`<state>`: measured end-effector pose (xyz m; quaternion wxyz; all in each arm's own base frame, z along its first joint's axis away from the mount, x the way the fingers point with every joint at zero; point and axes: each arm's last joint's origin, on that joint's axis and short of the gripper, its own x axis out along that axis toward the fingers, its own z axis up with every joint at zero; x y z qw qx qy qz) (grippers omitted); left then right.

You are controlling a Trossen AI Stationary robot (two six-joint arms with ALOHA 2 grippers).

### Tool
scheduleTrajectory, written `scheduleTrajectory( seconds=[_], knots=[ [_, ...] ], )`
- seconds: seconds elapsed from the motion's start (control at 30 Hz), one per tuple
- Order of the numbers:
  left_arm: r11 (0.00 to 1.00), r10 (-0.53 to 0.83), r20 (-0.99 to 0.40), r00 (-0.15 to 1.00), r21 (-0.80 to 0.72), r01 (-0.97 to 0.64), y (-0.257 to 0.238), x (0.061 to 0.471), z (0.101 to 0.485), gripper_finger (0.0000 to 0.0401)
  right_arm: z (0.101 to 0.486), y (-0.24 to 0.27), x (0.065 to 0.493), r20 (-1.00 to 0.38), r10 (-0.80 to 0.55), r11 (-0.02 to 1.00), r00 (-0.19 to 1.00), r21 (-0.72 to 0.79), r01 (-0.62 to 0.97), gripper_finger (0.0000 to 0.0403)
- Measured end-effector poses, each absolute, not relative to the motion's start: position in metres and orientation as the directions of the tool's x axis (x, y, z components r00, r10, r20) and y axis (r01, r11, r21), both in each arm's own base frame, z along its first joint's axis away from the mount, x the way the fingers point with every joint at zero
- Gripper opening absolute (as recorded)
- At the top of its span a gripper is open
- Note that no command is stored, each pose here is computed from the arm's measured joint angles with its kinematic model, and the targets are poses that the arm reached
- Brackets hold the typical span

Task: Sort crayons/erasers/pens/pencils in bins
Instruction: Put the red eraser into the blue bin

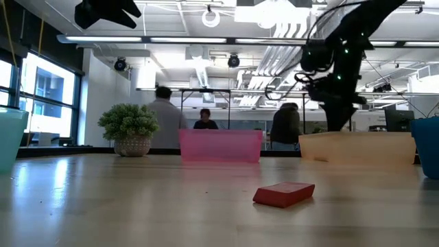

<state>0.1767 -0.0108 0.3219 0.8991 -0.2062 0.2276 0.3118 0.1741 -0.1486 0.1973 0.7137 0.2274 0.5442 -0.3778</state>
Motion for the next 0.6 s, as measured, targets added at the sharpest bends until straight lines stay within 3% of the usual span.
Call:
scheduleTrajectory(
  seconds=[0.27, 0.6],
  knots=[
    [0.710, 0.443, -0.573, 0.689, -0.245, -0.660, -0.011, 0.175, 0.319, 0.0127, 0.229, -0.122, 0.210, -0.916, -0.311, 0.724, 0.252, -0.056, 0.688, 0.0117],
    [0.617, 0.389, -0.767, 0.510, -0.194, -0.763, -0.010, 0.154, 0.301, 0.0127, 0.261, -0.061, 0.251, -0.854, -0.258, 0.876, 0.453, -0.008, 0.483, 0.0117]
  ],
)
